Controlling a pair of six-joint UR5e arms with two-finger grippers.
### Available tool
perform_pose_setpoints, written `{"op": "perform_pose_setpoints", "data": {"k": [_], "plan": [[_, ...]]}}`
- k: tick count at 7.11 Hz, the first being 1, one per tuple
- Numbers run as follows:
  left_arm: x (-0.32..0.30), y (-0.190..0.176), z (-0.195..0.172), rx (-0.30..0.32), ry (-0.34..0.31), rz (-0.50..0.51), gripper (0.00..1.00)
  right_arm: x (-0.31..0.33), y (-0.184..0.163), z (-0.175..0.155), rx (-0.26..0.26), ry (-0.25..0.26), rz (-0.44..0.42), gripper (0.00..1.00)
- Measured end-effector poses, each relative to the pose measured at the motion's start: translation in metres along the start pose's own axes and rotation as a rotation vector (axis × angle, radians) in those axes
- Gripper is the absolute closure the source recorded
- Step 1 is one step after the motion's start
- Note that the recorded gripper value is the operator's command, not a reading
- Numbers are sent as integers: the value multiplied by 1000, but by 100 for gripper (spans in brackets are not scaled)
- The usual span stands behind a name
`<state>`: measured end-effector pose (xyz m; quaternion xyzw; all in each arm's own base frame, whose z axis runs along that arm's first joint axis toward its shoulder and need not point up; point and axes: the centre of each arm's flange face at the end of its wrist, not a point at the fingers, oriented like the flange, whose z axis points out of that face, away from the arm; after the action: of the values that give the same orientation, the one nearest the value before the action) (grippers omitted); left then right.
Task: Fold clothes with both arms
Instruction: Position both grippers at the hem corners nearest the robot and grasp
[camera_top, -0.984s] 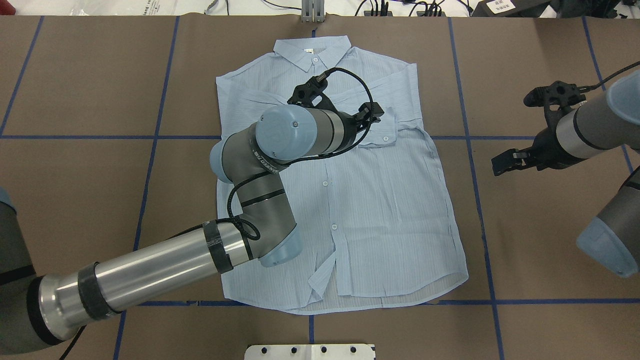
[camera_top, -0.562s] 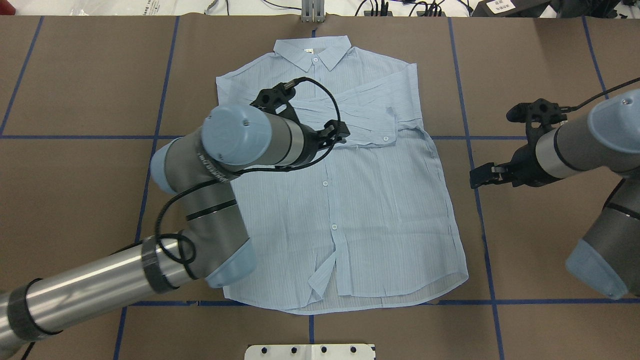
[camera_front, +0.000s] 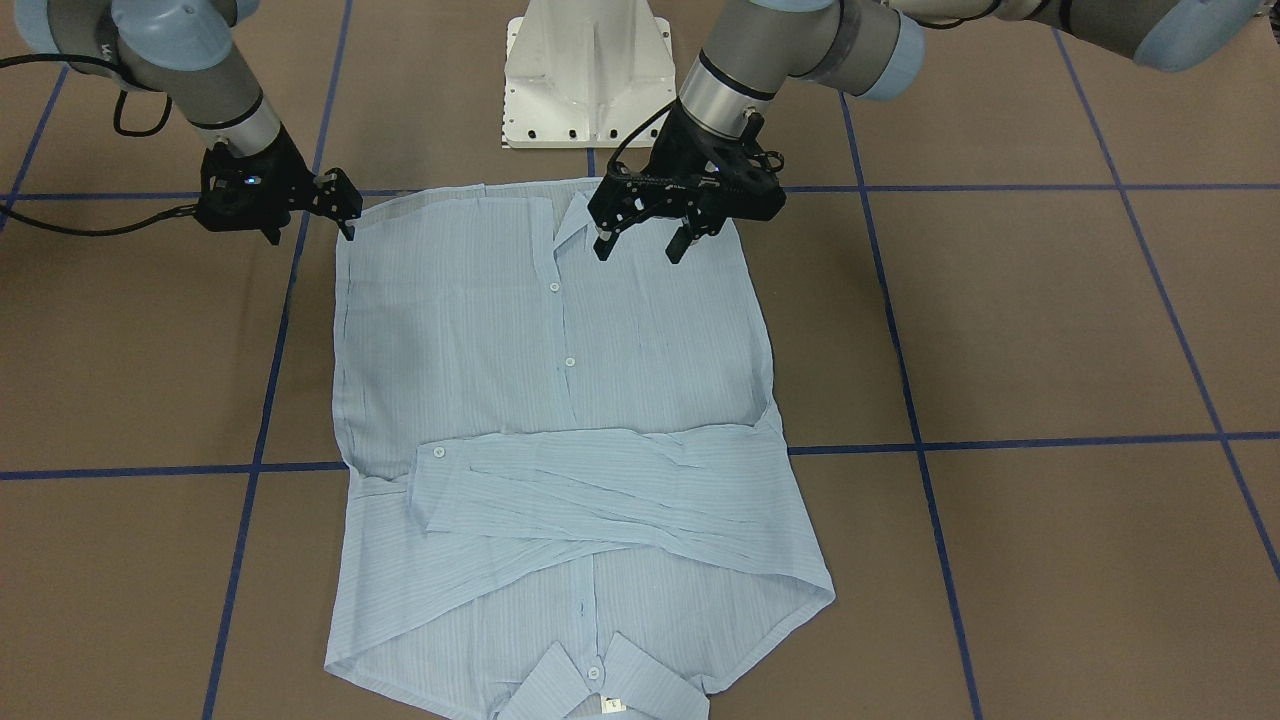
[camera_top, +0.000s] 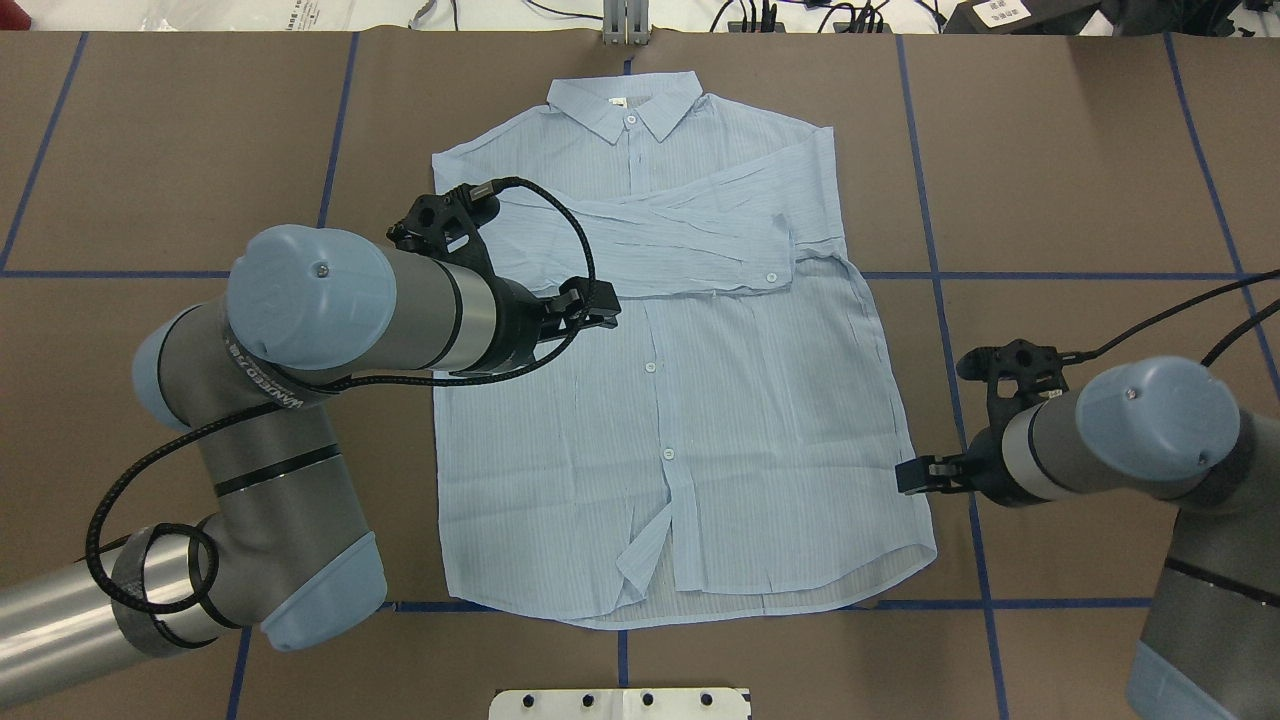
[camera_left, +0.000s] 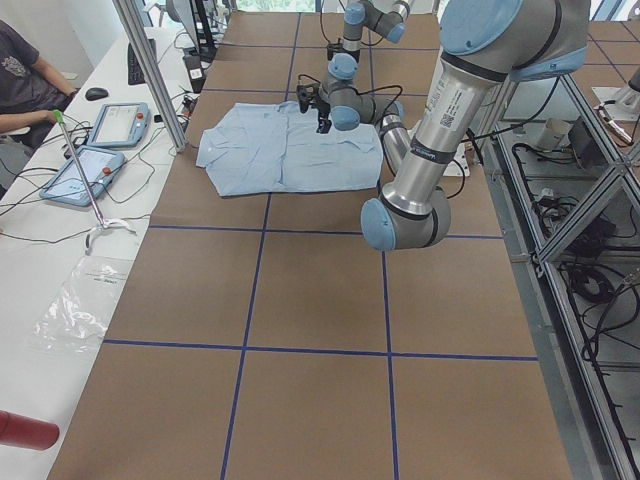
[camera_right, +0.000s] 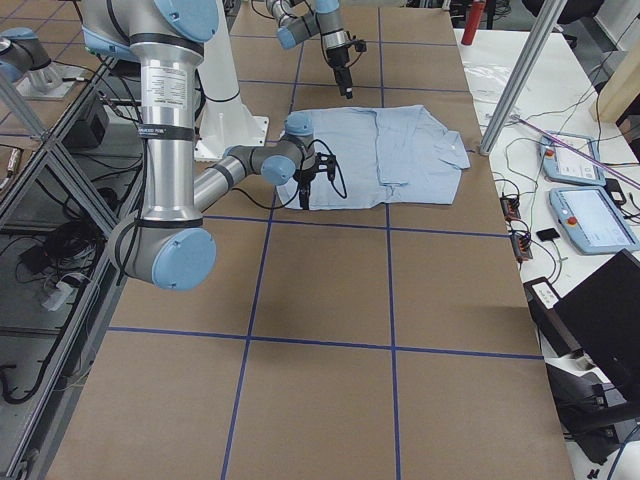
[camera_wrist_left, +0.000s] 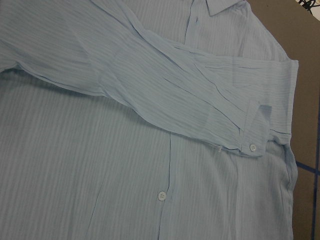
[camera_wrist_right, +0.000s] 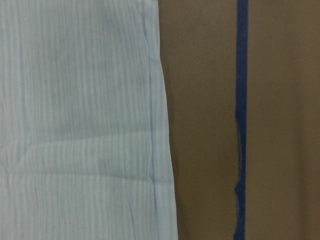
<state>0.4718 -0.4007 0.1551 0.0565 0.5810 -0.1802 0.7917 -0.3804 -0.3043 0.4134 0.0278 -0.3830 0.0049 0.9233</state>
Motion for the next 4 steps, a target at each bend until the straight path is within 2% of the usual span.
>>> {"op": "perform_pose_setpoints", "data": {"k": [2,4], "plan": [[3,2,-4,-2,3,2,0,-13,25,17,-9,17,-9,25],[5,2,-6,-2,7,2,0,-14,28,27,-18,30,-20,25]]}}
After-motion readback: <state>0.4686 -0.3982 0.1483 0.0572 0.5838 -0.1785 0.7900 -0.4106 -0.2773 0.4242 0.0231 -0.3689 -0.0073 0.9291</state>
